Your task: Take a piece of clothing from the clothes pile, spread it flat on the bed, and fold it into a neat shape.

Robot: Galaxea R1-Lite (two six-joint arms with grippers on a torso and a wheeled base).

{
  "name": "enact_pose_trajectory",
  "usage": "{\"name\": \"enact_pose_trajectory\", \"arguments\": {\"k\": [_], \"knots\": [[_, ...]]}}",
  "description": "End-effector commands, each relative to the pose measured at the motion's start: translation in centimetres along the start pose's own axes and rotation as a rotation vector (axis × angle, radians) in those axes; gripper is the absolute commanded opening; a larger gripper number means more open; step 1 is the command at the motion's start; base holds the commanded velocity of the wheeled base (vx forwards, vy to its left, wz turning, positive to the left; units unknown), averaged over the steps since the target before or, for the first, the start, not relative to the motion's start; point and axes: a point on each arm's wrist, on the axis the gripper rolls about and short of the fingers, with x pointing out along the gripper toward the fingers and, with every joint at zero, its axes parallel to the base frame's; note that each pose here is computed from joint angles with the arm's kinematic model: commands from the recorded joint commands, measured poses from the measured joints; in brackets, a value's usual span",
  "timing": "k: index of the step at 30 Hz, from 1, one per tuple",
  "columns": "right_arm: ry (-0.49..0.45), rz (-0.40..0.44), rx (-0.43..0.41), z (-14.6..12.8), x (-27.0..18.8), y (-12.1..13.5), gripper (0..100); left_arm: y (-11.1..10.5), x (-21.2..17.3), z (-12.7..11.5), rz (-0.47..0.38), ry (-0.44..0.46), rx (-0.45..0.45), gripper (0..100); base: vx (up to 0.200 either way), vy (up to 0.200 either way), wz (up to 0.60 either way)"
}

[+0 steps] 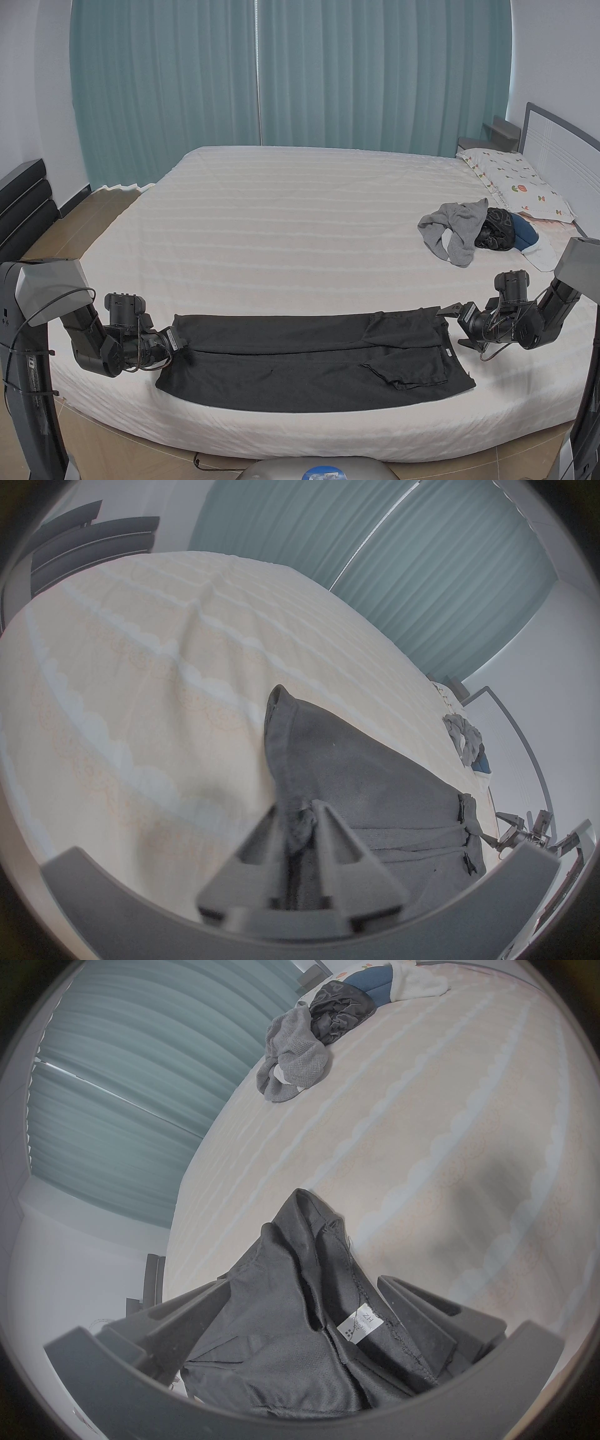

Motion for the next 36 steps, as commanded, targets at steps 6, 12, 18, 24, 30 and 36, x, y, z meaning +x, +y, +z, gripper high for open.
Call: {"name": "enact_pose_trajectory", "arguments": {"k": [6,12,18,24,30,36], "knots": [[-0.001,0.001,0.001,0.1,0.0,0.0,100,-0.1,-0.5,0.2,0.009,-0.013,-0.008,0,0.000,0.000,0.00],[-0.004,-0.001,0.005,0.2,-0.1,-0.1,100,-0.2,-0.7,0.3,0.007,-0.018,-0.034,0,0.000,0.000,0.00],[-0.005,0.000,0.005,0.2,-0.2,-0.1,100,-0.4,-0.7,0.4,-0.001,-0.024,-0.043,0,-0.100,0.000,0.00],[-0.010,0.001,0.007,0.3,-0.3,-0.1,100,-0.9,-0.8,0.7,-0.015,-0.033,-0.046,0,0.000,0.000,0.00],[-0.010,0.005,0.007,0.3,-0.5,0.0,100,-1.7,-0.7,1.2,-0.035,-0.053,-0.088,0,0.000,0.000,0.00],[-0.010,0.005,0.007,0.3,-0.5,0.0,100,-2.5,-1.1,1.6,-0.054,-0.067,-0.095,0,0.000,-0.100,0.00]]}}
